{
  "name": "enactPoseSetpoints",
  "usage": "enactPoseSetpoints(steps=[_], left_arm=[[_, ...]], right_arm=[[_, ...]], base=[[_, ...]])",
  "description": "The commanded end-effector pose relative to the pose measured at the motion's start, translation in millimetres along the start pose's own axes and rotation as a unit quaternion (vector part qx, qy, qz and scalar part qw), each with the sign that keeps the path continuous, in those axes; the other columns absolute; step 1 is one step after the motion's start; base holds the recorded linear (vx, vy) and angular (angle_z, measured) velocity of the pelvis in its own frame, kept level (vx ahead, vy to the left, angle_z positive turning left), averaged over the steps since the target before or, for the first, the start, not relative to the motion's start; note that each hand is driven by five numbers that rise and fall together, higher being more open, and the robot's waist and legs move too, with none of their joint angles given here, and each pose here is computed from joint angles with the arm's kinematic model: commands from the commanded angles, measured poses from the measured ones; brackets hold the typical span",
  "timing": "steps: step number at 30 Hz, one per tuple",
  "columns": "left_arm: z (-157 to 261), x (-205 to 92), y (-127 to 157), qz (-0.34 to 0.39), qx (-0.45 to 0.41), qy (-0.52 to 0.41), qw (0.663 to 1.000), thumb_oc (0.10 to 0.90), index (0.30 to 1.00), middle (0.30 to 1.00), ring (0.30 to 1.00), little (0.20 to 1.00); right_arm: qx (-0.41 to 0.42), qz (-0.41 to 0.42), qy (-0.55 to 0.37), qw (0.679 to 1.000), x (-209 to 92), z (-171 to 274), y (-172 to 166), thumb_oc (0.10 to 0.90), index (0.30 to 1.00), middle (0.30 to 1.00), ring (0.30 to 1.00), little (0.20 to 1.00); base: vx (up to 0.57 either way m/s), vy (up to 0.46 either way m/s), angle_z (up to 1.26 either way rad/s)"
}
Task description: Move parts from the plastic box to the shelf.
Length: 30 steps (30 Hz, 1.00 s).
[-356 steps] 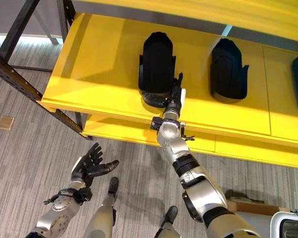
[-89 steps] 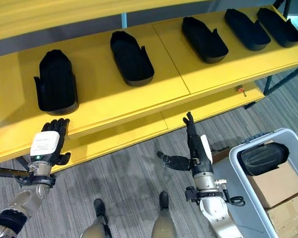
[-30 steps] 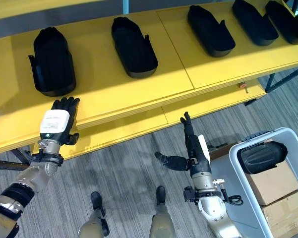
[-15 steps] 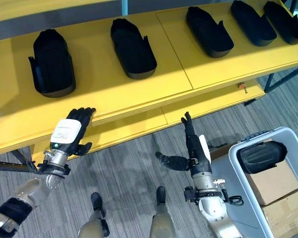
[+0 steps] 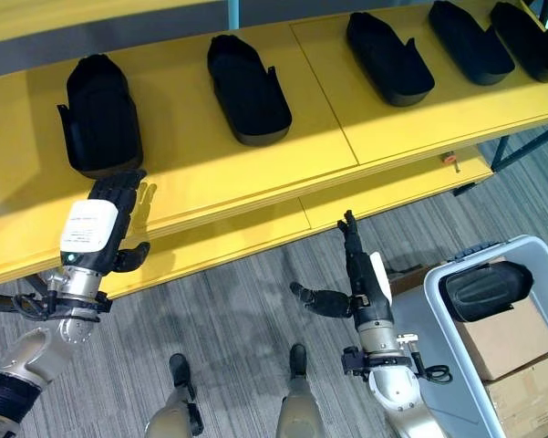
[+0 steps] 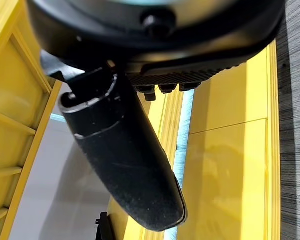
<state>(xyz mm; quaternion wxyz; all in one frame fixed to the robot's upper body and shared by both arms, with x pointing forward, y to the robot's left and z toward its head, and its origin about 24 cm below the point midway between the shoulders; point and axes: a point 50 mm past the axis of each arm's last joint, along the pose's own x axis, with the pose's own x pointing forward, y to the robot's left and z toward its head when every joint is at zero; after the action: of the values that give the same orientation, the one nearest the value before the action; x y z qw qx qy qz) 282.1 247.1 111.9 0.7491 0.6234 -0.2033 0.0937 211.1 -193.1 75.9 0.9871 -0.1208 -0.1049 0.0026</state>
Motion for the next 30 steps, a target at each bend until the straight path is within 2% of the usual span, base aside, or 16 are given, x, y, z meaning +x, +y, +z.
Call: enactPoseSetpoints(steps=[1,7,11,12,13,14,15,16,17,18,22,30], left_arm=[[11.6,26.4,47.7,0.130,-0.044,-0.043,0.990,0.900,1.000,1.000,1.000,1.000],[20.9,6.4,44.8,0.121,-0.147,-0.035,0.981,0.900,1.000,1.000,1.000,1.000],[29.2,-18.4,30.7,0.104,-0.332,0.015,0.937,0.900,1.000,1.000,1.000,1.000],[28.9,-19.0,30.8,0.103,-0.333,0.016,0.937,0.900,1.000,1.000,1.000,1.000],[32.6,-28.2,22.8,0.096,-0.435,0.045,0.894,0.900,1.000,1.000,1.000,1.000],[32.3,-28.7,22.9,0.096,-0.436,0.046,0.894,0.900,1.000,1.000,1.000,1.000],[36.7,-40.1,8.3,0.065,-0.531,0.079,0.841,0.900,1.000,1.000,1.000,1.000],[36.6,-40.1,8.3,0.065,-0.531,0.079,0.841,0.900,1.000,1.000,1.000,1.000],[36.5,-46.8,-1.0,0.051,-0.580,0.105,0.806,0.900,1.000,1.000,1.000,1.000],[38.1,-51.2,-8.2,0.044,-0.602,0.122,0.788,0.900,1.000,1.000,1.000,1.000],[41.1,-60.3,-20.8,0.019,-0.640,0.147,0.754,0.900,1.000,1.000,1.000,1.000],[42.5,-64.3,-25.7,0.008,-0.653,0.155,0.741,0.900,1.000,1.000,1.000,1.000]], right_arm=[[0.016,-0.037,-0.126,0.991,12.9,45.4,-14.3,0.900,1.000,1.000,1.000,1.000],[0.018,-0.037,-0.121,0.992,13.0,44.4,-15.0,0.900,1.000,1.000,1.000,1.000],[0.026,-0.037,-0.108,0.993,11.6,40.2,-16.4,0.900,1.000,1.000,1.000,1.000],[0.025,-0.036,-0.107,0.993,11.4,40.0,-16.4,0.900,1.000,1.000,1.000,1.000],[0.039,-0.037,-0.097,0.994,9.9,37.0,-16.8,0.900,1.000,1.000,1.000,1.000],[0.039,-0.037,-0.097,0.994,9.7,36.9,-16.7,0.900,1.000,1.000,1.000,1.000],[0.045,-0.025,-0.090,0.995,7.4,35.5,-16.0,0.900,1.000,1.000,1.000,1.000],[0.045,-0.025,-0.090,0.995,7.4,35.5,-16.0,0.900,1.000,1.000,1.000,1.000],[0.043,-0.020,-0.088,0.995,7.9,35.3,-15.9,0.900,1.000,1.000,1.000,1.000],[0.040,-0.017,-0.087,0.995,7.9,34.9,-15.8,0.900,1.000,1.000,1.000,1.000],[0.028,-0.006,-0.096,0.995,10.1,38.0,-16.2,0.900,1.000,1.000,1.000,1.000],[0.024,-0.001,-0.109,0.994,18.8,41.0,-16.0,0.900,1.000,1.000,1.000,1.000]], base=[[0.01,-0.038,0.00],[0.01,-0.039,-0.02],[0.03,-0.095,-0.02],[0.01,-0.102,-0.02],[0.00,-0.076,0.02],[-0.01,-0.196,0.00],[-0.01,-0.126,-0.01],[-0.05,-0.223,-0.04],[-0.05,-0.175,-0.05],[-0.07,-0.254,-0.07],[-0.05,-0.251,-0.06],[-0.04,-0.253,-0.21]])
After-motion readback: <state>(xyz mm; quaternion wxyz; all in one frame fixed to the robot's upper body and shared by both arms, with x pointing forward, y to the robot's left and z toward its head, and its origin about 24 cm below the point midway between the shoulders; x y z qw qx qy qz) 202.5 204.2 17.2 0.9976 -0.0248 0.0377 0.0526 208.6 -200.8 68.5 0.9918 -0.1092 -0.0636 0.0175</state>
